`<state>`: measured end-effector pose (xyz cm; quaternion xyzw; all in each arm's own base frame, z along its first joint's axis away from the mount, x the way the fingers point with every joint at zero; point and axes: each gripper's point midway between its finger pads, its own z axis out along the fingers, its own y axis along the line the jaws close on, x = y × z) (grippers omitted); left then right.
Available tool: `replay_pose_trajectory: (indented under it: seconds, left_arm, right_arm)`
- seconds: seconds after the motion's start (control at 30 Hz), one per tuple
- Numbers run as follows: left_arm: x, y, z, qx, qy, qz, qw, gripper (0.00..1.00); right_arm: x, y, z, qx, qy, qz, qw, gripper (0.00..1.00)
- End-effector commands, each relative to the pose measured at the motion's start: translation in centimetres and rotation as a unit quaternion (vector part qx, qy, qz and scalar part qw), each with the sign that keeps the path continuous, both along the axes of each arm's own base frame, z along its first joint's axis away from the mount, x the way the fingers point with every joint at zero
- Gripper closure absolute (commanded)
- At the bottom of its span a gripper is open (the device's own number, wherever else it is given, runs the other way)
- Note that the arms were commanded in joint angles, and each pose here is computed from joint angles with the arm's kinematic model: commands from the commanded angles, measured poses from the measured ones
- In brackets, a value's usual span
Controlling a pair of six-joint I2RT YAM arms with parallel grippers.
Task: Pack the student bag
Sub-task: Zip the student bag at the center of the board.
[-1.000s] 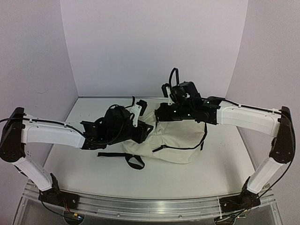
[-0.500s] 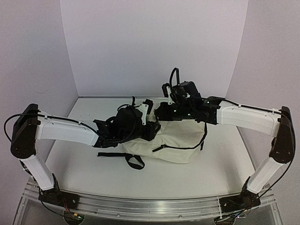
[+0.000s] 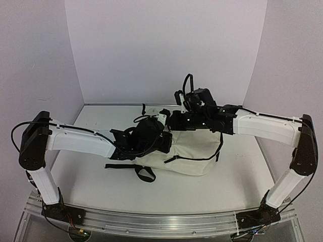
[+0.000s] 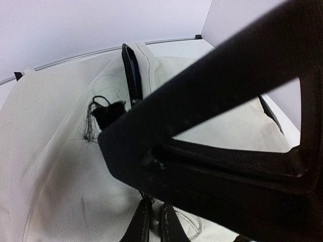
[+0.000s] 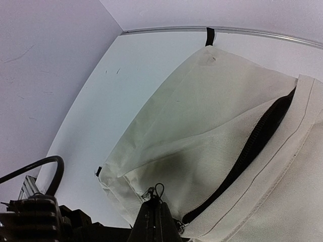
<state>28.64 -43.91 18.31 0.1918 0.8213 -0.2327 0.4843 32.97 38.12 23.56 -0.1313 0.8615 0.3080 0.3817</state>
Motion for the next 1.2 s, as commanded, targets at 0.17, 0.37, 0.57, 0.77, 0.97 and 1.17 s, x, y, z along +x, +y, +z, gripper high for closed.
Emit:
replay_pose_trajectory:
  seconds: [0.17, 0.37, 0.57, 0.77, 0.97, 1.17]
  left_arm:
    - [-1.2, -0.6, -0.2, 0.017, 0.002, -0.003, 1.000, 1.00]
    - [-3.6, 0.4, -1.2, 0.023, 0.033, -0.037, 0.998, 1.00]
    - [-5.2, 2.2, -3.1, 0.045, 0.060, -0.055, 0.996, 1.00]
    - [-6.1, 2.9, -4.4, 0.059, 0.083, -0.064, 0.993, 1.00]
    - [-6.4, 3.5, -5.7, 0.075, 0.092, -0.067, 0.991, 0.99]
    - [-6.7, 3.9, -5.8, 0.074, 0.096, -0.067, 0.990, 1.00]
  right_arm:
    - [2.7, -0.3, 6.7, 0.073, -0.094, -0.057, 0.991, 1.00]
    - [5.3, -3.3, 8.1, 0.054, -0.131, -0.144, 0.979, 1.00]
    - [7.3, -4.8, 8.1, 0.054, -0.132, -0.179, 0.973, 1.00]
    - [7.9, -5.3, 8.8, 0.076, -0.139, -0.195, 0.968, 1.00]
    - [7.3, -4.9, 11.0, 0.111, -0.151, -0.177, 0.966, 1.00]
    - [8.0, -4.9, 10.2, 0.098, -0.153, -0.180, 0.967, 1.00]
